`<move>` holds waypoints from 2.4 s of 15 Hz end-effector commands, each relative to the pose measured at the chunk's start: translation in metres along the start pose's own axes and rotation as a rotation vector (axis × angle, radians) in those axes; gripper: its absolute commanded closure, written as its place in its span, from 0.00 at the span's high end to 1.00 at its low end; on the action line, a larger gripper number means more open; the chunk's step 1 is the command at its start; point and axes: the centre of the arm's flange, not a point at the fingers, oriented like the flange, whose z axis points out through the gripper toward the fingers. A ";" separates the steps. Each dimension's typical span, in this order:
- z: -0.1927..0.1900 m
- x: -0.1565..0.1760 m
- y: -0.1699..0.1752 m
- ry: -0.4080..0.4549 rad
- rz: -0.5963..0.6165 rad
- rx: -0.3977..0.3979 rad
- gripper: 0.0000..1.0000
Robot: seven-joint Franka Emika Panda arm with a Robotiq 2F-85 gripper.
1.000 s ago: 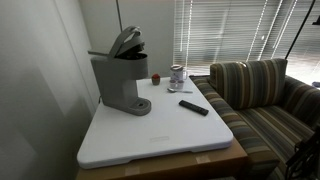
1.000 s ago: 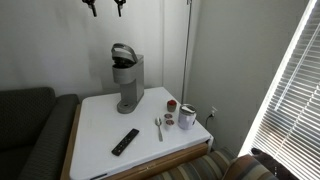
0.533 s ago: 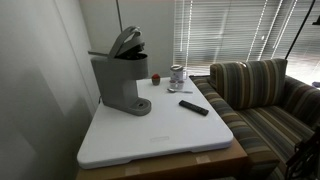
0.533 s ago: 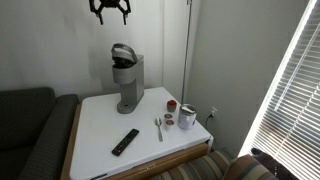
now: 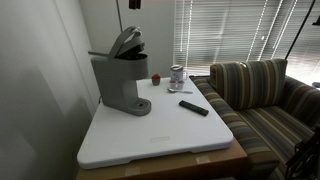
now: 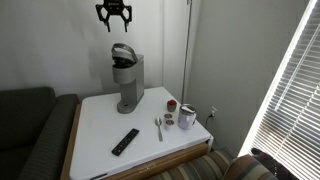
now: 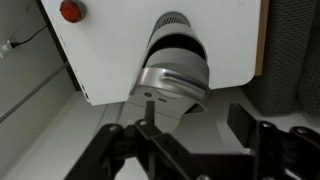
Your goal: Push the lid of the coffee machine downwards
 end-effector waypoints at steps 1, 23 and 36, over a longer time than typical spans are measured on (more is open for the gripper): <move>0.025 0.030 -0.005 -0.003 -0.026 0.028 0.45; -0.039 0.018 0.030 0.093 0.036 -0.042 0.00; -0.045 -0.017 0.013 -0.040 -0.071 0.032 0.01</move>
